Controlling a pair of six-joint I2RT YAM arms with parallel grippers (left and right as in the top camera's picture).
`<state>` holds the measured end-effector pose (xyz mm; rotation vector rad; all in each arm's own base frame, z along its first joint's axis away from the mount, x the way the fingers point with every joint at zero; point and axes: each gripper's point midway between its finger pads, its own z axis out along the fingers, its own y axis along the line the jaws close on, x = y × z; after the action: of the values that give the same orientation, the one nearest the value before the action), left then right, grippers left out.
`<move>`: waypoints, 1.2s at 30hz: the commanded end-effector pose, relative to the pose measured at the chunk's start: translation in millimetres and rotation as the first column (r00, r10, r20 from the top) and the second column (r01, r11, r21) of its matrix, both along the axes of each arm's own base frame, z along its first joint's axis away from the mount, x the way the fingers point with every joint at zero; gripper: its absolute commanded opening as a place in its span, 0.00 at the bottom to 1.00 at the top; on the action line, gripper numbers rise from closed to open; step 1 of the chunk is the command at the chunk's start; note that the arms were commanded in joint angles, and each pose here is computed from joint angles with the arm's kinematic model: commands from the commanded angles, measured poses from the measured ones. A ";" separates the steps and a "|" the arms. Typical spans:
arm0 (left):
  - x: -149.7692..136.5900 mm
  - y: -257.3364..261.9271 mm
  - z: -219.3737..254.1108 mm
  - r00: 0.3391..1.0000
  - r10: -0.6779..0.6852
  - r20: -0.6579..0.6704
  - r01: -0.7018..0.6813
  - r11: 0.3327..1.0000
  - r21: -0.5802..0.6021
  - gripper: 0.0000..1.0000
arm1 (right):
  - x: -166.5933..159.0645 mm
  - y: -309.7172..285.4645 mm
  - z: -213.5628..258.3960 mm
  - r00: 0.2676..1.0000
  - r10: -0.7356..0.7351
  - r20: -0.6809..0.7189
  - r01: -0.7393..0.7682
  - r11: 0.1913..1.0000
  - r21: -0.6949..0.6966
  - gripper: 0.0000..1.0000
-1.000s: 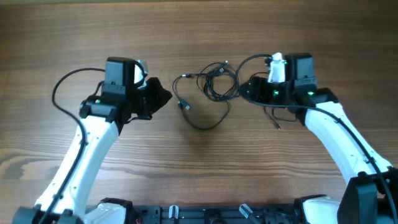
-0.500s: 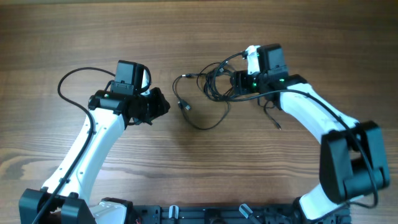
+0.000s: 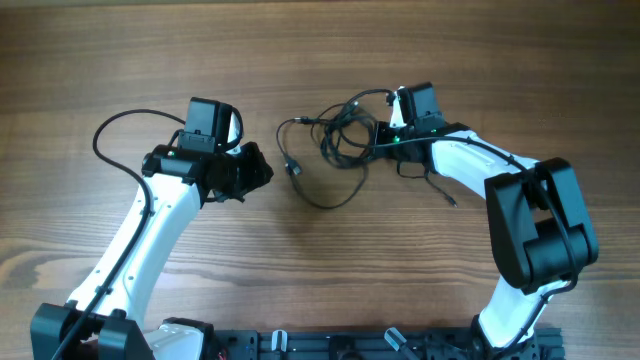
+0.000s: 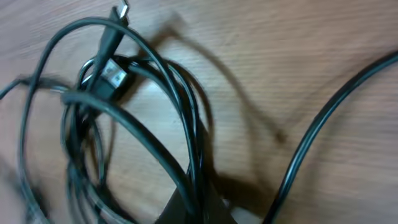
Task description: Untangle cables
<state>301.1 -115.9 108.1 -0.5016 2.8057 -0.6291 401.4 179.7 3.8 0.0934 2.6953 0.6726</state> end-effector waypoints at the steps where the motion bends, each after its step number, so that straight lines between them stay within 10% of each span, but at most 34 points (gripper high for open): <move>1: -0.2 -7.2 -0.7 0.999 -0.044 0.020 0.044 0.999 0.017 0.30 | -27.8 55.4 72.2 0.978 0.206 0.020 -0.200 0.915 0.349 0.04; 5: 2.3 -29.5 3.9 0.992 -0.107 0.070 0.107 0.994 0.007 0.30 | -61.1 83.5 173.5 0.894 0.383 0.231 -0.444 0.698 0.561 0.04; 15: -7.4 -50.7 5.5 0.986 -0.160 0.039 0.163 0.982 -0.094 0.32 | -53.1 86.5 214.4 0.960 0.264 0.092 -0.251 0.668 0.700 0.04; 17: -10.3 -59.1 10.0 0.981 -0.190 0.044 0.195 0.970 -0.143 0.46 | -47.8 85.0 211.2 0.978 0.210 0.006 -0.151 0.683 0.715 0.04; 20: -2.7 -62.6 15.1 0.899 -0.389 0.201 0.406 0.913 -0.050 0.73 | -38.2 80.8 203.4 0.990 0.141 -0.027 -0.083 0.716 0.693 0.04; 25: 23.1 -73.6 39.2 0.717 -0.545 0.434 0.559 0.822 0.108 0.76 | -39.8 81.1 203.0 0.988 0.129 -0.089 -0.028 0.706 0.707 0.04; 33: 15.8 -99.2 13.7 0.639 -0.653 0.408 0.661 0.737 0.144 0.59 | -50.5 86.9 216.7 0.971 0.195 -0.139 -0.021 0.647 0.762 0.04; 36: 10.5 -98.5 8.7 0.650 -0.657 0.380 0.666 0.734 0.131 0.04 | -45.6 85.6 214.8 0.977 0.168 -0.129 -0.014 0.659 0.752 0.04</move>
<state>316.1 -212.6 119.4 0.6297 2.4957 -0.7625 357.7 263.4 205.3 0.2742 2.4199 1.8480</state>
